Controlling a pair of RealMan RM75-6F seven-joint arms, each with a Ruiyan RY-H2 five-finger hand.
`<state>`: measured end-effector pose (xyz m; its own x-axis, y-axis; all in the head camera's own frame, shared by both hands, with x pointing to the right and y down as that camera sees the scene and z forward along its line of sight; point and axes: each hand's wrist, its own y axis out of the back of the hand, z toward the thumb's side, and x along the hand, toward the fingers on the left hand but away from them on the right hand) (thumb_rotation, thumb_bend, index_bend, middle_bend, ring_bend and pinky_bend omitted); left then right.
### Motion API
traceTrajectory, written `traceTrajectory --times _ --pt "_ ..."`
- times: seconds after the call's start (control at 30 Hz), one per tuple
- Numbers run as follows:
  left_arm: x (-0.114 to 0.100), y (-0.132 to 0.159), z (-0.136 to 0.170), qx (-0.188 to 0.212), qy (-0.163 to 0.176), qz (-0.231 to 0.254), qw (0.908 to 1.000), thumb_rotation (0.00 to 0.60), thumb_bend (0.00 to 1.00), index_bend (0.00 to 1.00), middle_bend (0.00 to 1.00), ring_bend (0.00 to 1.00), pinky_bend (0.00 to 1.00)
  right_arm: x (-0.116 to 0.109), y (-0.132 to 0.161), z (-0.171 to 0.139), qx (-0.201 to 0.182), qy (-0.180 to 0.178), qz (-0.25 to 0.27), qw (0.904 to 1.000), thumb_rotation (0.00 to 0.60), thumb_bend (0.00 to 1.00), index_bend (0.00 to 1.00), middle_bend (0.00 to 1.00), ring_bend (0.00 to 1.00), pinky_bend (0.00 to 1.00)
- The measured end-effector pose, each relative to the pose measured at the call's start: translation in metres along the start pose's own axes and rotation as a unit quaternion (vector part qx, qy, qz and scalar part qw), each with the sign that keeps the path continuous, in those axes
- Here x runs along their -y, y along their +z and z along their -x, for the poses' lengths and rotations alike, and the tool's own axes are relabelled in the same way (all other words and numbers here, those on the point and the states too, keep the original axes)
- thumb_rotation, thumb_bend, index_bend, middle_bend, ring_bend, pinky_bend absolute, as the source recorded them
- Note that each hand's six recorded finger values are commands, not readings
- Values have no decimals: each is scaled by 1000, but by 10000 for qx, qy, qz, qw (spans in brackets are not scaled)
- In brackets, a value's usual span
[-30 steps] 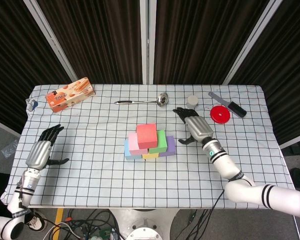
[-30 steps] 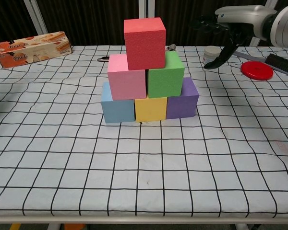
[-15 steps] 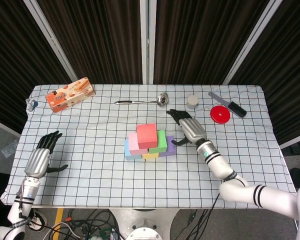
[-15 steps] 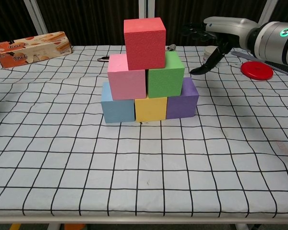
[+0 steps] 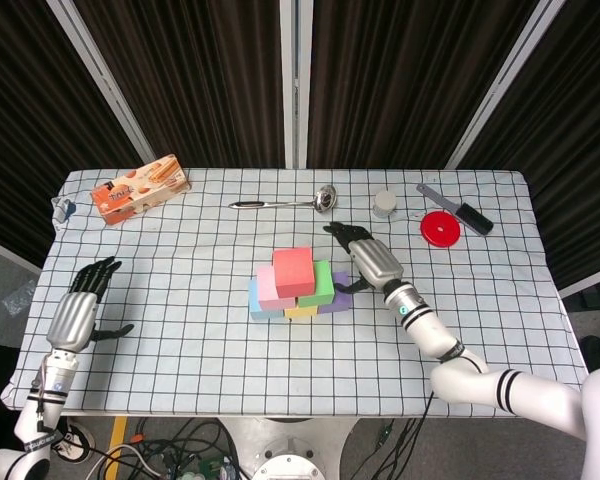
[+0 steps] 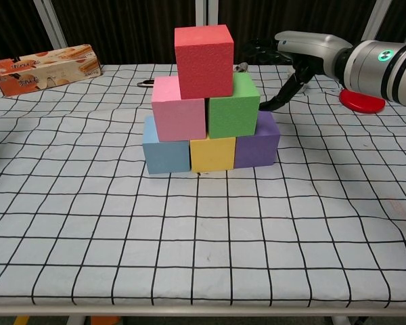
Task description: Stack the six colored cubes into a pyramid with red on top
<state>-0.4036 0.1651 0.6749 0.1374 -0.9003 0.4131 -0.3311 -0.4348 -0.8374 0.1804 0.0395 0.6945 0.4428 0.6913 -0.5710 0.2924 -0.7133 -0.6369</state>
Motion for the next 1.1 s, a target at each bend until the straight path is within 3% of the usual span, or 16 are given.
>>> traceTrajectory --times 0.43,1.1 --pt "-1 0 0 -3 -18 -18 10000 600 0 75 26 0 37 -6 -2 -2 15 -53 -22 10000 600 160 0 0 0 0" --pt "-1 -4 1 -48 -36 -32 10000 600 0 75 26 0 36 6 9 4 -98 84 -40 9999 600 165 0 0 0 0"
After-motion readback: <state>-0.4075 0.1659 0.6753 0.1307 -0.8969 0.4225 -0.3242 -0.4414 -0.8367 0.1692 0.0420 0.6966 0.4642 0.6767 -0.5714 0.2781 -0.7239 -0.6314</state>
